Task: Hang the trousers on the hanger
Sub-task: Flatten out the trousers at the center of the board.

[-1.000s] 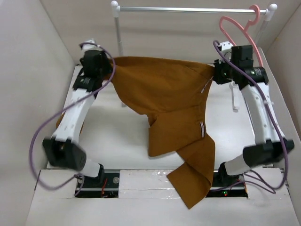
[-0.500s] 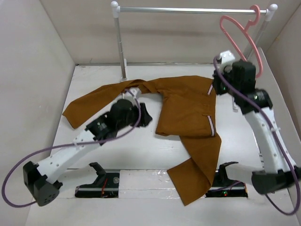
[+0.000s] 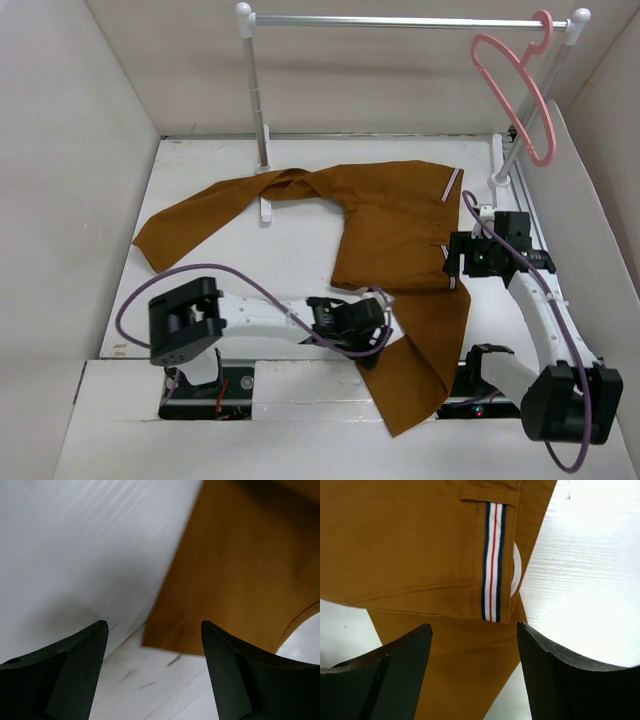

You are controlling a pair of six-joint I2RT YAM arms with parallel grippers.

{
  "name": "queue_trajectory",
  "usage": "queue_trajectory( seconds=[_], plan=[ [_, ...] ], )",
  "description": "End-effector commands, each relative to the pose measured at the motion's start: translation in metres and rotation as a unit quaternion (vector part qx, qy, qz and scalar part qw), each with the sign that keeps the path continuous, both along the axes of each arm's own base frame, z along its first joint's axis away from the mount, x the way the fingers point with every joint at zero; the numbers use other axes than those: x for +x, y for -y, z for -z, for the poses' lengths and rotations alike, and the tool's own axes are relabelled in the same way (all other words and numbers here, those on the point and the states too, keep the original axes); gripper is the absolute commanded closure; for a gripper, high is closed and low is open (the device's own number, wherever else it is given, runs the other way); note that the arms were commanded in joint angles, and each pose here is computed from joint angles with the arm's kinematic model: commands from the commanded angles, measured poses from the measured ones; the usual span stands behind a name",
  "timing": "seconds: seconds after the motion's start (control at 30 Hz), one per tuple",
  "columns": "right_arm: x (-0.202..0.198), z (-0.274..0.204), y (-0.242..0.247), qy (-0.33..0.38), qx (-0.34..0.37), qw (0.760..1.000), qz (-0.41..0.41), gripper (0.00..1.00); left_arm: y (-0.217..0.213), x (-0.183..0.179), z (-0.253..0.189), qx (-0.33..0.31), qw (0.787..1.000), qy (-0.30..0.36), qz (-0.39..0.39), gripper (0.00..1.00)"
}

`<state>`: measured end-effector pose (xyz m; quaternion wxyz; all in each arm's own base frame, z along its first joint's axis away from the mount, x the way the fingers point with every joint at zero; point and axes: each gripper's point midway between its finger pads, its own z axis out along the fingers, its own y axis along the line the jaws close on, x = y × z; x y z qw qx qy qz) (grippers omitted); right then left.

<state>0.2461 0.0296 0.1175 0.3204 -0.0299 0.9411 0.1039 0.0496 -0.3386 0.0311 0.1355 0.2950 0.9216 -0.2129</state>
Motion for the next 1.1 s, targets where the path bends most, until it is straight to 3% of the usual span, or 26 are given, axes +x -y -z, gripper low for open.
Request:
queue_trajectory(
  seconds=[0.0, 0.1, 0.2, 0.37, 0.43, 0.47, 0.57, 0.63, 0.67, 0.7, 0.83, 0.9, 1.0, 1.07],
  plan=[
    [0.023, -0.003, -0.001, 0.04, 0.05, 0.998, -0.004, 0.26, 0.044, -0.009, -0.009, -0.032, 0.998, 0.005, 0.058, 0.29],
    [0.03, 0.009, 0.005, 0.033, 0.058, 0.998, 0.002, 0.23, 0.049, -0.017, 0.005, -0.027, 0.997, -0.006, 0.073, 0.33],
    [0.035, 0.023, 0.008, 0.017, 0.073, 0.997, -0.002, 0.24, 0.048, -0.023, 0.011, -0.031, 0.996, -0.021, 0.079, 0.44],
    [0.04, 0.037, 0.015, 0.012, 0.104, 0.994, 0.024, 0.27, 0.039, -0.025, 0.013, -0.023, 0.996, -0.024, 0.083, 0.76],
    [0.039, 0.046, 0.01, 0.001, 0.121, 0.992, 0.024, 0.27, 0.035, -0.026, 0.012, -0.02, 0.996, -0.025, 0.086, 0.97],
    [0.039, 0.048, 0.01, -0.004, 0.122, 0.992, 0.025, 0.27, 0.034, -0.027, 0.012, -0.019, 0.996, -0.025, 0.086, 1.0],
    [0.039, 0.052, 0.007, -0.003, 0.147, 0.989, 0.025, 0.32, 0.027, -0.02, 0.009, -0.008, 0.997, -0.01, 0.07, 1.0],
    [0.04, 0.05, 0.001, 0.0, 0.165, 0.986, 0.017, 0.5, 0.015, 0.0, -0.003, -0.005, 0.999, 0.002, 0.036, 1.0],
    [0.041, 0.047, 0.0, 0.005, 0.166, 0.986, 0.015, 0.61, 0.01, 0.013, -0.008, -0.002, 1.0, 0.022, 0.015, 1.0],
    [0.042, 0.045, 0.002, 0.009, 0.168, 0.986, 0.017, 0.96, -0.002, 0.026, -0.01, 0.006, 0.999, 0.037, -0.009, 1.0],
    [0.048, 0.017, 0.027, 0.04, 0.146, 0.985, 0.083, 1.0, -0.076, 0.09, -0.056, 0.025, 0.985, 0.103, -0.136, 1.0],
    [0.053, -0.013, 0.047, 0.076, 0.111, 0.983, 0.128, 1.0, -0.121, 0.131, -0.07, 0.034, 0.963, 0.13, -0.234, 1.0],
    [0.055, -0.049, 0.084, 0.116, 0.06, 0.97, 0.204, 1.0, -0.167, 0.167, -0.112, -0.018, 0.924, 0.171, -0.34, 1.0],
    [0.05, -0.069, 0.107, 0.137, 0.044, 0.958, 0.248, 1.0, -0.185, 0.173, -0.125, -0.045, 0.912, 0.15, -0.38, 1.0]
  ],
)
